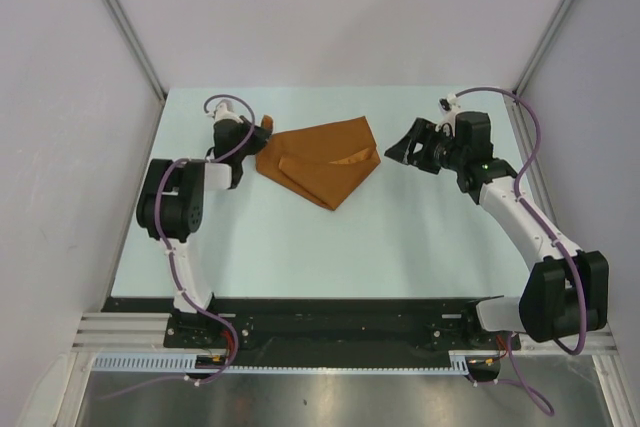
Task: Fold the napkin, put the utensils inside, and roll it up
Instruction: Fold the napkin
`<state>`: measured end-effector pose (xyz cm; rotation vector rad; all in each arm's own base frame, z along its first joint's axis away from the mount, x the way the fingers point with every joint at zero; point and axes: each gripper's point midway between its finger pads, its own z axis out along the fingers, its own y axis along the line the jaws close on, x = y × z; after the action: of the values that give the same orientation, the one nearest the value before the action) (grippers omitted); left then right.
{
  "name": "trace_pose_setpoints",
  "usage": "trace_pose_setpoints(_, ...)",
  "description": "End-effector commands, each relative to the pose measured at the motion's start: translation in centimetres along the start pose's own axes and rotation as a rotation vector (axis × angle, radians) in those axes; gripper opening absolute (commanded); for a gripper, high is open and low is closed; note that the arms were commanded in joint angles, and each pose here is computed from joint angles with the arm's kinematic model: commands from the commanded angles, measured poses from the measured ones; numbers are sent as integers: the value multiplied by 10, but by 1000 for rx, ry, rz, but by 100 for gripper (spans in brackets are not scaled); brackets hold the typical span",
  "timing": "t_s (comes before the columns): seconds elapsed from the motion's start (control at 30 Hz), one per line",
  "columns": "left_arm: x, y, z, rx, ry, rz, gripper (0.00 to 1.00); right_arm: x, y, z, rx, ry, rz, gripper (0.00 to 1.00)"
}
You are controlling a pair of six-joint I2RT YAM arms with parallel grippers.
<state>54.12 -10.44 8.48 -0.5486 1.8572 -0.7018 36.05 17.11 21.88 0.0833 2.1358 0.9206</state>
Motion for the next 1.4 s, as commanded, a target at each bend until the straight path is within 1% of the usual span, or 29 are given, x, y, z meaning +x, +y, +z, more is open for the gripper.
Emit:
trace_pose_setpoints(0.0,1,-90,-31,323,3,191,0,-6,10,-11,-21,-37,-16,77)
trace_pose_setpoints(0.07,12,-99,-37,357,30,232,0,-3,10,-12,-17,-32,-15,77)
trace_pose_setpoints(0.23,57,-117,-62,453,128,352,0,3,11,-14,-8,-27,-15,77)
trace_pose_setpoints(0.4,103,-120,-83,490,231,457,0,10,11,-14,0,-17,-13,77)
trace_pose_setpoints(0.47,105,-126,-92,504,220,494,0,13,11,-13,3,-13,-15,77)
trace_pose_setpoints(0.5,115,-125,-97,504,241,507,0,15,11,-13,4,-7,-13,77)
trace_pose_setpoints(0.53,114,-127,-99,500,233,524,0,16,10,-12,8,-6,-14,77)
trace_pose_setpoints(0.57,124,-124,-103,496,260,556,0,16,10,-12,9,-5,-14,77)
trace_pose_setpoints(0.63,130,-123,-107,493,273,579,0,18,10,-10,8,1,-15,77)
trace_pose_setpoints(0.97,174,-111,-123,494,372,666,0,24,12,-5,9,18,-20,77)
trace_pose_setpoints(1.13,187,-108,-124,490,403,686,1,30,10,-1,14,34,-16,77)
trace_pose_setpoints(1.2,189,-111,-125,492,402,699,0,30,11,0,11,38,-19,77)
trace_pose_setpoints(1.37,197,-104,-127,471,427,720,0,36,8,2,26,49,-21,77)
